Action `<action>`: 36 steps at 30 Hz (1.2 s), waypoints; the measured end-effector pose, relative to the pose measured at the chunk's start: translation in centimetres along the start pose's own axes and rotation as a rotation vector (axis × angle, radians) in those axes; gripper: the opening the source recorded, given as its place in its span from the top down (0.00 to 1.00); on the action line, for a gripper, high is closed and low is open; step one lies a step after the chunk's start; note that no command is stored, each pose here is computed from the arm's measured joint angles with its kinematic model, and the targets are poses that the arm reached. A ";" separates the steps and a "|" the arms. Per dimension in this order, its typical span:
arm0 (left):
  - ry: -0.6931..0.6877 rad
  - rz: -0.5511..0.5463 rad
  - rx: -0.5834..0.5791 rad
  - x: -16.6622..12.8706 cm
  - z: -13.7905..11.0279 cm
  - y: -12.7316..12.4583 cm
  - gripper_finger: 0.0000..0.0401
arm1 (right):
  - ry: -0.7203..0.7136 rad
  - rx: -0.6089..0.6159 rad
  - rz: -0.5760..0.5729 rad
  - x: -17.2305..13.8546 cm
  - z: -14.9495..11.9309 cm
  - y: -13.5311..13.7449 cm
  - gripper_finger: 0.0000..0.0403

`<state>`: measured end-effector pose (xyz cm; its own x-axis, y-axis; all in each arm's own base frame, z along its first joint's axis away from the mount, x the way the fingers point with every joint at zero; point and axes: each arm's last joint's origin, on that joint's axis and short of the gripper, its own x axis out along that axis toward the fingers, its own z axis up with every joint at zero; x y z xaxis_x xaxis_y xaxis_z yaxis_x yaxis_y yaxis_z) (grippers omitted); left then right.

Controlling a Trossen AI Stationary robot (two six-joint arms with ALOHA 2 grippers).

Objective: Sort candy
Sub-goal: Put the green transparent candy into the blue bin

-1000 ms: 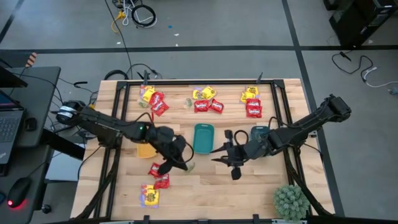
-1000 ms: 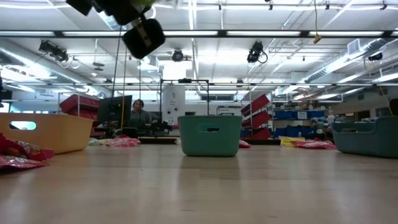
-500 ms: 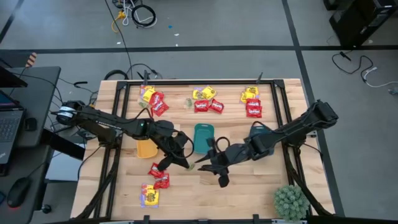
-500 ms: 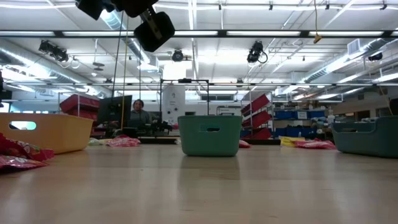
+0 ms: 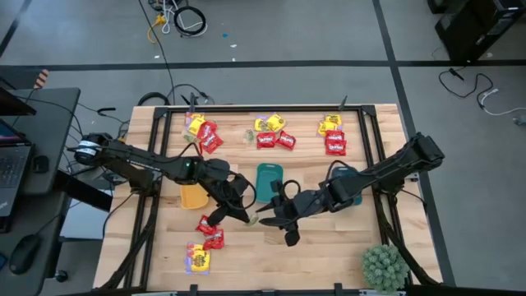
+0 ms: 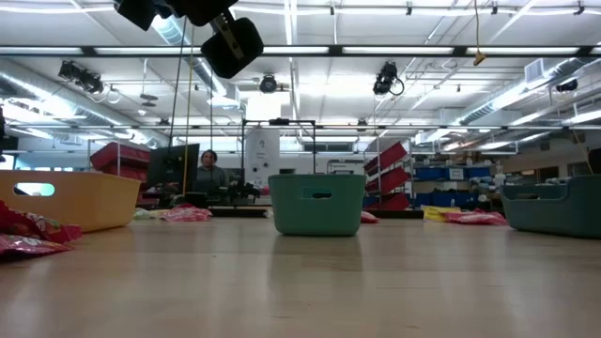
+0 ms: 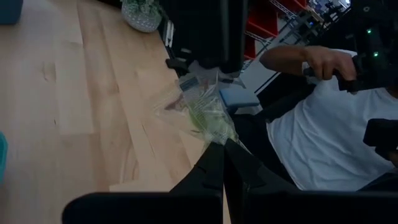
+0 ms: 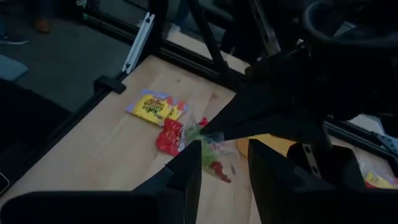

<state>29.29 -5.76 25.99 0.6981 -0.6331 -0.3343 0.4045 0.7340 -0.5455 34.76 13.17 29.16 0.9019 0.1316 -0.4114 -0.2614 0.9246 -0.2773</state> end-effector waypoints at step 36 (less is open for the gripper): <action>-0.036 0.143 0.069 0.0 0.0 0.5 0.75 | 0.146 0.069 -0.038 -0.9 -1.1 -0.1 1.00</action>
<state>29.48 -5.37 25.74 0.7717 -0.5129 -0.3761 0.3384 0.8318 -0.4401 33.56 12.62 28.65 0.8500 0.0475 -0.5246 -0.1991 0.9510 -0.2365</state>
